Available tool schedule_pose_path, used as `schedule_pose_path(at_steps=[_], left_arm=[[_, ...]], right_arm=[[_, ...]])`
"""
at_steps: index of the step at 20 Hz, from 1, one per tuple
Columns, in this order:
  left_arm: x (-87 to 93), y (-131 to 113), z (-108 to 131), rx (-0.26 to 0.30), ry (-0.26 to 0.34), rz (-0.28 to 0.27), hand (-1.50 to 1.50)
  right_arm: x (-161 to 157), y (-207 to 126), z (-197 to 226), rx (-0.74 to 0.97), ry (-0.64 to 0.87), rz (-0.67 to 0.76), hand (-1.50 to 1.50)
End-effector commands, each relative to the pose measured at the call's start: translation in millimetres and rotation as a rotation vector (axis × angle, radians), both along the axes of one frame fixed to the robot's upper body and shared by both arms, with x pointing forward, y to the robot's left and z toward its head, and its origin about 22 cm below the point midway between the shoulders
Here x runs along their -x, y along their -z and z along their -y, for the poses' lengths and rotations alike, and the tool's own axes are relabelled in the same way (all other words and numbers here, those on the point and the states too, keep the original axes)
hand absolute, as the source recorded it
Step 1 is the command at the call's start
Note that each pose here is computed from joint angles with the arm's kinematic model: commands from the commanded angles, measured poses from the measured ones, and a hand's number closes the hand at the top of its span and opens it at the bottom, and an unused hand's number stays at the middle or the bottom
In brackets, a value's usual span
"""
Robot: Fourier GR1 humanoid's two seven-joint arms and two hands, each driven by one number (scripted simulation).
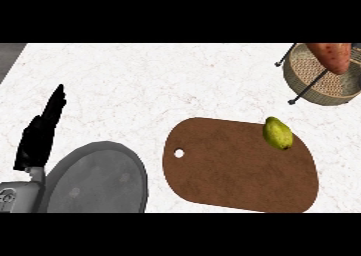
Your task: Pick the sweet potato from the cutting board and place it in the tiered basket
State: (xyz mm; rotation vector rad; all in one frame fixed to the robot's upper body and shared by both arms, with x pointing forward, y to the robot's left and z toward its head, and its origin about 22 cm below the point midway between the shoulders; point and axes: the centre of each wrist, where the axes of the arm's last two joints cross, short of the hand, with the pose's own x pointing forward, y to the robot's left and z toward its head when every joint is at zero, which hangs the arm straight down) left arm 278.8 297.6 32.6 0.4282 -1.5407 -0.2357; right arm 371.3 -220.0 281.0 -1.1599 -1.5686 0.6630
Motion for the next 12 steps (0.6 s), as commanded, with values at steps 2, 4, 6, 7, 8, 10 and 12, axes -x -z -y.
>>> schedule_pose_path(at_steps=[2, 4, 6, 7, 8, 10, 12], left_arm=[[-1.1, -2.4, -2.1, -0.011, 0.007, -0.001, 0.00], [1.1, -1.6, -9.2, -0.021, 0.004, 0.010, 0.00], [-6.5, -15.6, 4.9, -0.008, 0.021, 0.016, 0.00], [8.7, -2.7, -5.2, 0.007, 0.014, 0.002, 0.00], [-9.1, -14.8, -9.3, 0.005, -0.001, 0.008, 0.00], [-10.3, -17.3, 3.3, 0.015, 0.024, -0.008, 0.00], [1.1, 4.9, -8.9, 0.010, 0.014, 0.010, 0.00]], right_arm=[[-18.4, 14.5, 40.4, 0.187, 0.116, 0.003, 1.50], [-19.3, 9.2, 42.8, 0.287, 0.178, 0.001, 1.50], [-36.8, -0.9, 72.1, 0.287, 0.224, -0.006, 1.50], [-37.9, 8.8, 86.3, 0.303, 0.229, -0.005, 1.50], [-42.7, 23.7, 77.4, 0.292, 0.218, 0.014, 1.50], [-52.7, 13.7, 84.8, 0.311, 0.207, -0.004, 1.50], [-52.6, 5.0, 108.5, 0.299, 0.186, -0.039, 1.50]])
